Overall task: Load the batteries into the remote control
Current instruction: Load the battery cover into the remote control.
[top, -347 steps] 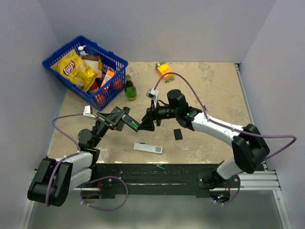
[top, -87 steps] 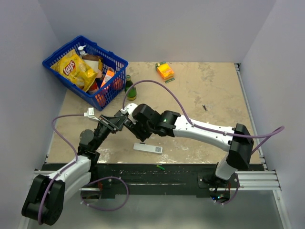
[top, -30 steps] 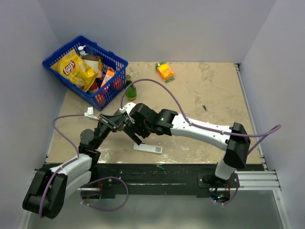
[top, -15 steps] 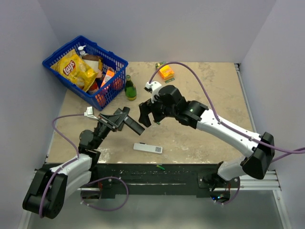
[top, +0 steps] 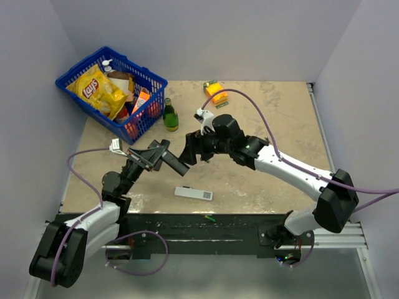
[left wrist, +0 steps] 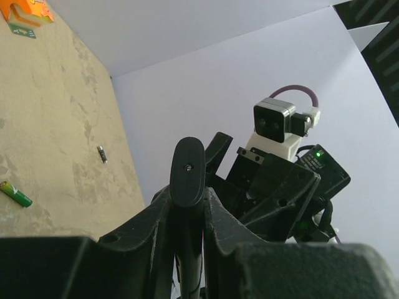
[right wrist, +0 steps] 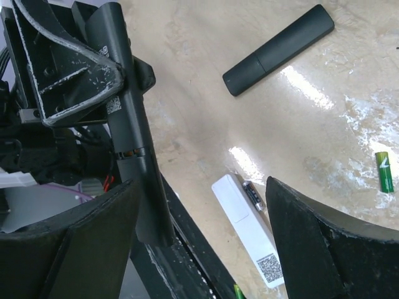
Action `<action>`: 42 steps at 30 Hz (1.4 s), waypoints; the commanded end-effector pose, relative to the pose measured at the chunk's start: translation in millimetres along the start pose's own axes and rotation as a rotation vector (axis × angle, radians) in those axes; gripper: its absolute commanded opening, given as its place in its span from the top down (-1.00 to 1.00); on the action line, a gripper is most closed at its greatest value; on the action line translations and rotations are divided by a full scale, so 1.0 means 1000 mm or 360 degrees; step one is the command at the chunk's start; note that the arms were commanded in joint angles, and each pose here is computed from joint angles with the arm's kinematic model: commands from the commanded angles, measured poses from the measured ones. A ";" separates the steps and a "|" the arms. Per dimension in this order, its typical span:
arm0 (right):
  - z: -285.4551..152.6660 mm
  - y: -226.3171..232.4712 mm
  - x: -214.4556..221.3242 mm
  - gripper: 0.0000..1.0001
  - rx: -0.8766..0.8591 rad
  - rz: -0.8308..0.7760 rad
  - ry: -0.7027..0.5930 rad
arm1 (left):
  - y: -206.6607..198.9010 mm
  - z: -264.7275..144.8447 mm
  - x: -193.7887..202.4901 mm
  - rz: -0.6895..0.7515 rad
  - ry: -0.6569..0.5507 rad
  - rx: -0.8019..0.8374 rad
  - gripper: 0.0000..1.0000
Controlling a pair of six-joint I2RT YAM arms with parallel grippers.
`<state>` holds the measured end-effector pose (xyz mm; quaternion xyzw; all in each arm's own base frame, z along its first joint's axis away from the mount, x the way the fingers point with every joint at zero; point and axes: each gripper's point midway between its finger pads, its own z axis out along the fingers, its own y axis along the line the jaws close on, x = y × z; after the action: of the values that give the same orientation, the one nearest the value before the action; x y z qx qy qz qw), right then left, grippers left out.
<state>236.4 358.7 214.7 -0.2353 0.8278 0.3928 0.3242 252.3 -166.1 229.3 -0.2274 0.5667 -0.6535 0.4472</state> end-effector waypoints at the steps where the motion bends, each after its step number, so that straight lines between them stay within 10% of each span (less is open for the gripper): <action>1: 0.003 0.017 -0.013 -0.67 -0.0189 0.0037 -0.0077 | 0.004 -0.018 0.008 -0.0028 0.0005 0.0039 1.00; 31: 0.008 -0.003 -0.004 -0.30 -0.0183 0.0047 -0.0042 | 0.003 -0.020 0.004 -0.0139 -0.0043 0.0035 1.00; 42: -0.017 -0.038 -0.029 -0.38 0.0246 -0.0047 -0.0178 | 0.028 -0.019 0.004 -0.0173 -0.0049 -0.0133 1.00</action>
<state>257.9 345.7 191.7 -0.2095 0.8401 0.3789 0.3269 251.9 -162.5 234.0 -0.2590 0.5495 -0.6710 0.4251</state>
